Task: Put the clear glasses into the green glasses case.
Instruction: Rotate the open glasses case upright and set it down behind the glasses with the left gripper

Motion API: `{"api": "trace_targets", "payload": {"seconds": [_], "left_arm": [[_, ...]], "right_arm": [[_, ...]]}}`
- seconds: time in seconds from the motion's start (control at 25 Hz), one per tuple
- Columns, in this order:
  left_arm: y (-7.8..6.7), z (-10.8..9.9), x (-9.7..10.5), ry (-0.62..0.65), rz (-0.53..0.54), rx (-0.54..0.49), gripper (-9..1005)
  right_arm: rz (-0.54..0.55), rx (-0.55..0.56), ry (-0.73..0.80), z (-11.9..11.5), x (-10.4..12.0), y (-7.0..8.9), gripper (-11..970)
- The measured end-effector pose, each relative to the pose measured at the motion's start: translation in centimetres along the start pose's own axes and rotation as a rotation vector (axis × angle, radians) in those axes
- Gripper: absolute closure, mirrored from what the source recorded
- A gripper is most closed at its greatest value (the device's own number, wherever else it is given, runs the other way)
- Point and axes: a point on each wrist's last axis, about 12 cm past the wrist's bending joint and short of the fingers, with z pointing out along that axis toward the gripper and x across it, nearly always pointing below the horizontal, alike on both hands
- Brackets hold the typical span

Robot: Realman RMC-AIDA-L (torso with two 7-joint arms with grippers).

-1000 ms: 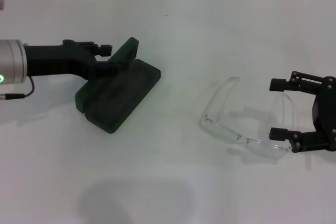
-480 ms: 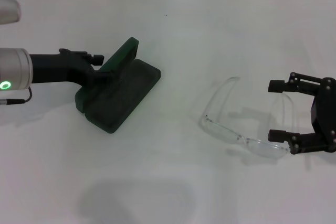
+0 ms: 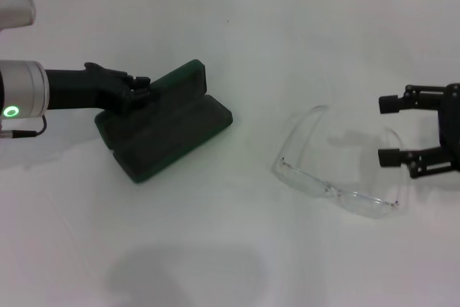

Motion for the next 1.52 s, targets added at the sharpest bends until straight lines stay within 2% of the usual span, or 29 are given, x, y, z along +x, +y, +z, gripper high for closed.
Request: {"api": "trace_targets", "payload": {"seconds": [0.12,0.28,0.4,0.6,0.72,0.84,1.2,1.52], "left_arm": [[-0.1,0.1,0.0,0.004,0.008,0.002,673],[-0.3,0.2,-0.5,-0.013,0.035,0.013,742],[-0.6,0.5,-0.9,-0.030,0.066,0.021,791],[-1.1,1.3,-1.4,-0.037,0.136,0.044,785],[-1.7,1.9,-1.8,-0.020,0.173,0.070,781],[-2.4,2.8,-2.6,0.000,0.221,0.104,777],[-4.5,6.0,-5.7,0.046,0.372,0.213,765],[-5.6,7.4,-6.8,0.081,0.505,0.239,755]], "right_arm": [[0.002,0.015,0.016,0.0,-1.1,-0.2,91],[0.006,0.033,0.008,-0.1,-1.0,-0.3,91],[-0.022,-0.004,0.022,0.0,-0.5,0.2,90],[-0.125,-0.164,0.001,0.3,1.1,2.6,90],[-0.173,-0.224,-0.039,0.6,1.9,3.9,90],[-0.197,-0.237,-0.065,0.8,2.7,4.8,90],[-0.210,-0.242,-0.113,1.0,4.9,6.0,91],[-0.214,-0.234,-0.116,0.8,6.1,6.8,91]]}}
